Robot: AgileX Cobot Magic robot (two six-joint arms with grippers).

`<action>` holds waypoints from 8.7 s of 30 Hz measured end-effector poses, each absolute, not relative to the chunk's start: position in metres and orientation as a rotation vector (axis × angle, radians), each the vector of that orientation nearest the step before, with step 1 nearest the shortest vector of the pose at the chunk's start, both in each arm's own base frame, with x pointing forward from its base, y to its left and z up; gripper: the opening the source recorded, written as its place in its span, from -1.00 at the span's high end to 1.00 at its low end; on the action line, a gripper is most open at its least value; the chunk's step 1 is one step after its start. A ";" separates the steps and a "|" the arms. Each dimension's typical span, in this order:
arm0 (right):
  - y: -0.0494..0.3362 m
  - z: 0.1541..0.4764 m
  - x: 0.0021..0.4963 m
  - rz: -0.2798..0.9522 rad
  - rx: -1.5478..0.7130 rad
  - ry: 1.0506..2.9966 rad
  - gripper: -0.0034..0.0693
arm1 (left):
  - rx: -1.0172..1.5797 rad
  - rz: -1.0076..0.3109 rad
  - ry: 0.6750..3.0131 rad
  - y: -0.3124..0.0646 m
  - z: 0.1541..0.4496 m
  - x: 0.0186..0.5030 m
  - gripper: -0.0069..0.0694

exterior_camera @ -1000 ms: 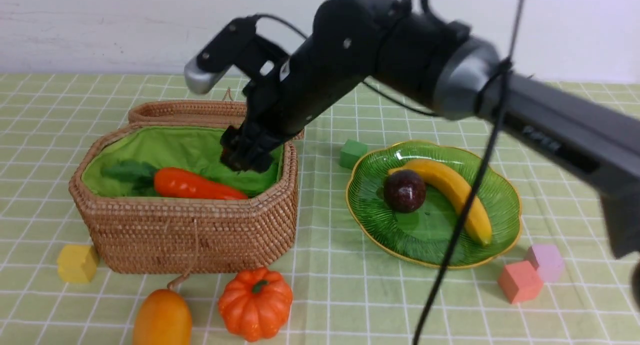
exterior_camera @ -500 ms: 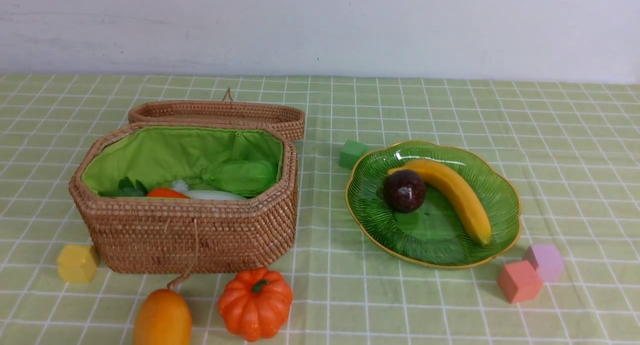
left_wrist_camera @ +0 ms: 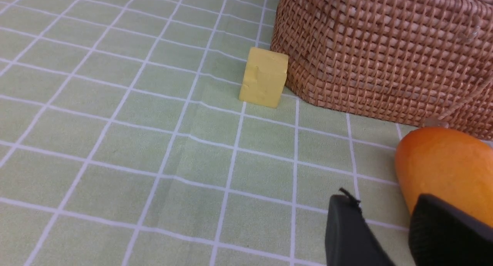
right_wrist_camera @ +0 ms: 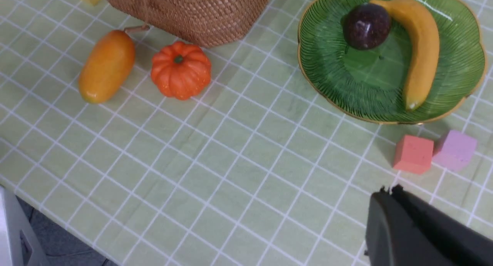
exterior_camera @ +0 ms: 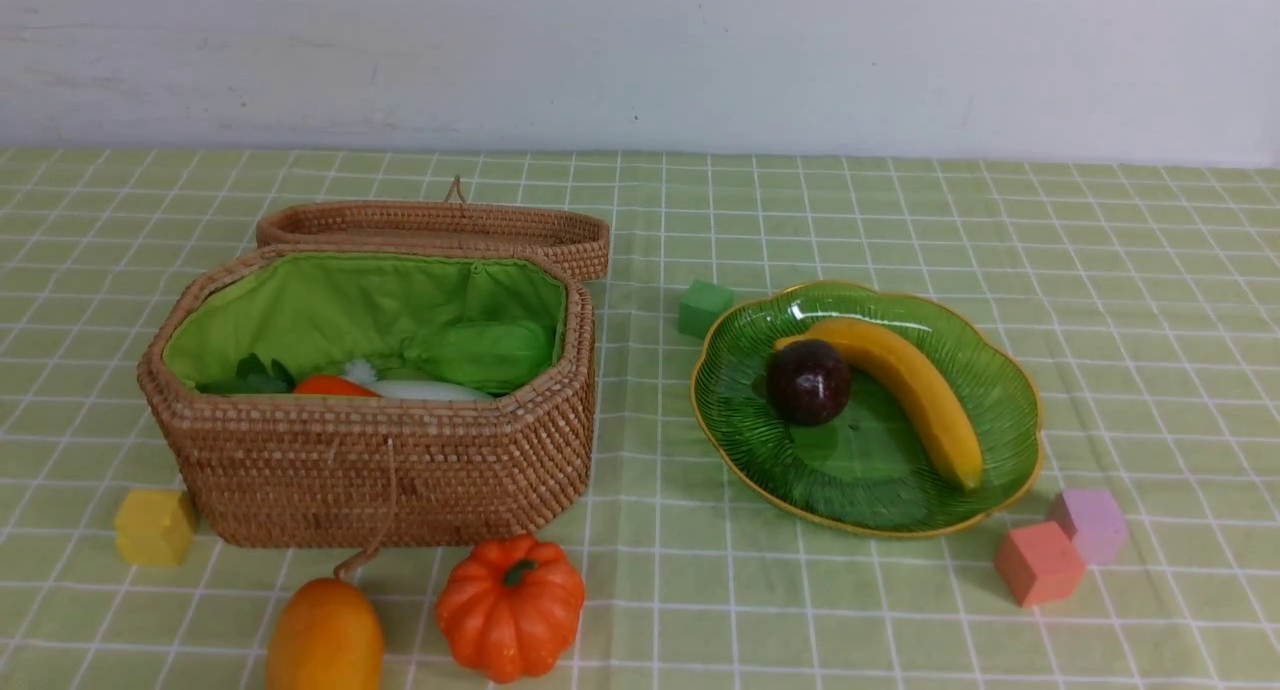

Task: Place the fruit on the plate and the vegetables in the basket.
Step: Grab the mango with your left arm and place it on the right plate, then use the left arm to grab a pumpkin and put it into the left basket

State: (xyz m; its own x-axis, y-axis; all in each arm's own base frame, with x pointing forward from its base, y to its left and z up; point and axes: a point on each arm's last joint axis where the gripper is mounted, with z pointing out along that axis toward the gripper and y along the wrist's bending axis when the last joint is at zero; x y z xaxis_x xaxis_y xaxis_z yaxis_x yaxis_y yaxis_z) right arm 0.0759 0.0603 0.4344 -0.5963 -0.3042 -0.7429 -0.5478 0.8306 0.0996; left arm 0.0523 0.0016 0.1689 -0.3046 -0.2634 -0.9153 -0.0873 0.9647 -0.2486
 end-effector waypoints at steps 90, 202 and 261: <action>-0.008 0.173 0.052 -0.055 0.181 1.865 0.73 | -0.374 -0.553 1.221 -0.001 0.227 0.052 0.19; -0.008 0.173 0.052 -0.052 0.183 1.864 0.36 | 0.871 -0.630 2.580 -0.371 0.243 0.377 -0.94; -0.008 0.173 0.052 -0.050 0.185 1.864 0.25 | 0.658 -0.057 2.685 -0.175 0.232 0.277 -0.35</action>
